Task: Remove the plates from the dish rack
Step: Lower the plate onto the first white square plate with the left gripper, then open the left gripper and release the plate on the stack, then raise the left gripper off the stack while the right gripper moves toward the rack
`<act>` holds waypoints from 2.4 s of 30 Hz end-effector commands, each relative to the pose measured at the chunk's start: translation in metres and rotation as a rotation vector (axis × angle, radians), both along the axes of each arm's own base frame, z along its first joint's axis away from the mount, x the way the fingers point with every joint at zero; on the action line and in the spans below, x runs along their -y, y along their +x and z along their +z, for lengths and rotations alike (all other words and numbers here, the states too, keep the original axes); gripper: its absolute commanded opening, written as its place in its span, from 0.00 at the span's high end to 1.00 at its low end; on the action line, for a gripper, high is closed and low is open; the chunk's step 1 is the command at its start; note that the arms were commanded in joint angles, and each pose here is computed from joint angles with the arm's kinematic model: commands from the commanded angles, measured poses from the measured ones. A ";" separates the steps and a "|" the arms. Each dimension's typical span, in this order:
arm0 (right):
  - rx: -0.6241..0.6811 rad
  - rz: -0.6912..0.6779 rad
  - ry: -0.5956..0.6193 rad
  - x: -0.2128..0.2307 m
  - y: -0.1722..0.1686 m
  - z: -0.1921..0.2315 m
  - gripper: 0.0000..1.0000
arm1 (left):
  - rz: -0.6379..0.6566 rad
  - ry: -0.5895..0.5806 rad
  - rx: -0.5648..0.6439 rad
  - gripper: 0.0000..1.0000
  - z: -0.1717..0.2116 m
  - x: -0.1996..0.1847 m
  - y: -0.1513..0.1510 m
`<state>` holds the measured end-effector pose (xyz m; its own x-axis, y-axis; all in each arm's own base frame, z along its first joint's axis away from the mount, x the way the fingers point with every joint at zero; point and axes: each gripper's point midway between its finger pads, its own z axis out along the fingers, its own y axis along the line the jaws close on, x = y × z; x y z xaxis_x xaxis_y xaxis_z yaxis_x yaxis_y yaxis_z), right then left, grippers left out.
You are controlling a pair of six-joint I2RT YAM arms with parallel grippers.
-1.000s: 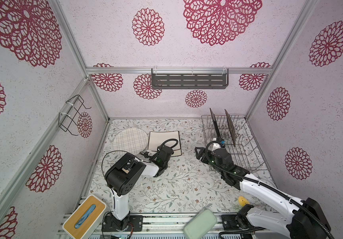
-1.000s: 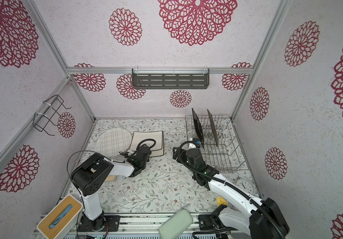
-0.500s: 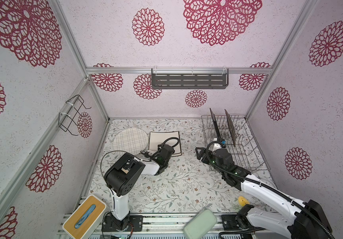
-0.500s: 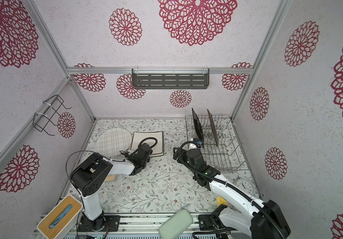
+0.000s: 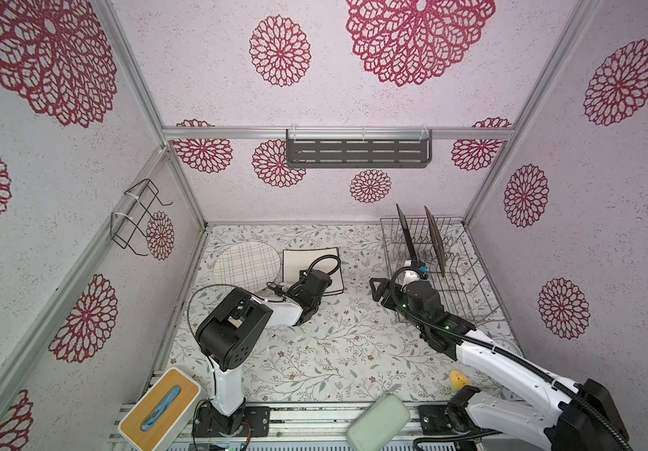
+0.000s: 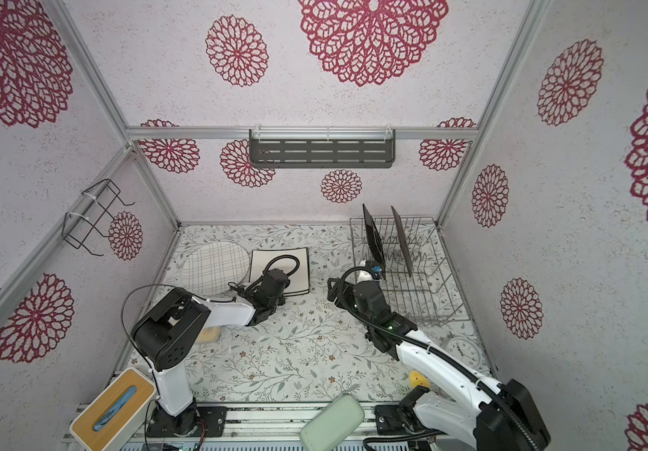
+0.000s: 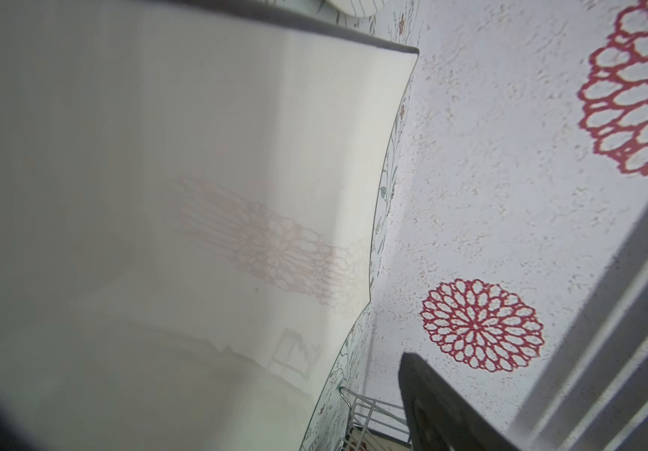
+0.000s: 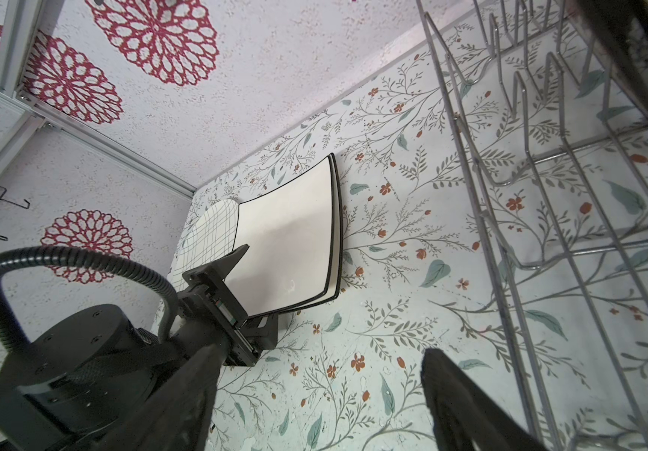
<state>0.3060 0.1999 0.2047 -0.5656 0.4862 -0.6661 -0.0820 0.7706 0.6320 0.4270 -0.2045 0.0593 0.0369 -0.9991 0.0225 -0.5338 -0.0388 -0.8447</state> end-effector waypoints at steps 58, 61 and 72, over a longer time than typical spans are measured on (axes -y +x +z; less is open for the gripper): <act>0.130 -0.047 0.064 0.014 -0.010 0.054 0.16 | 0.013 0.289 -0.171 0.03 0.080 -0.024 -0.047; 0.141 -0.049 0.071 0.015 -0.011 0.056 0.15 | 0.064 0.385 -0.126 0.03 0.107 -0.050 -0.054; 0.161 -0.024 0.033 0.001 0.004 0.058 0.15 | -0.199 0.546 0.098 0.03 0.162 -0.110 -0.014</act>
<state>0.3014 0.1927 0.2300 -0.5025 0.5105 -0.6978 -0.1097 0.7629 0.6372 0.3994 -0.0916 0.1894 0.0021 -0.9260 -0.3776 -0.5542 0.3133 -0.7712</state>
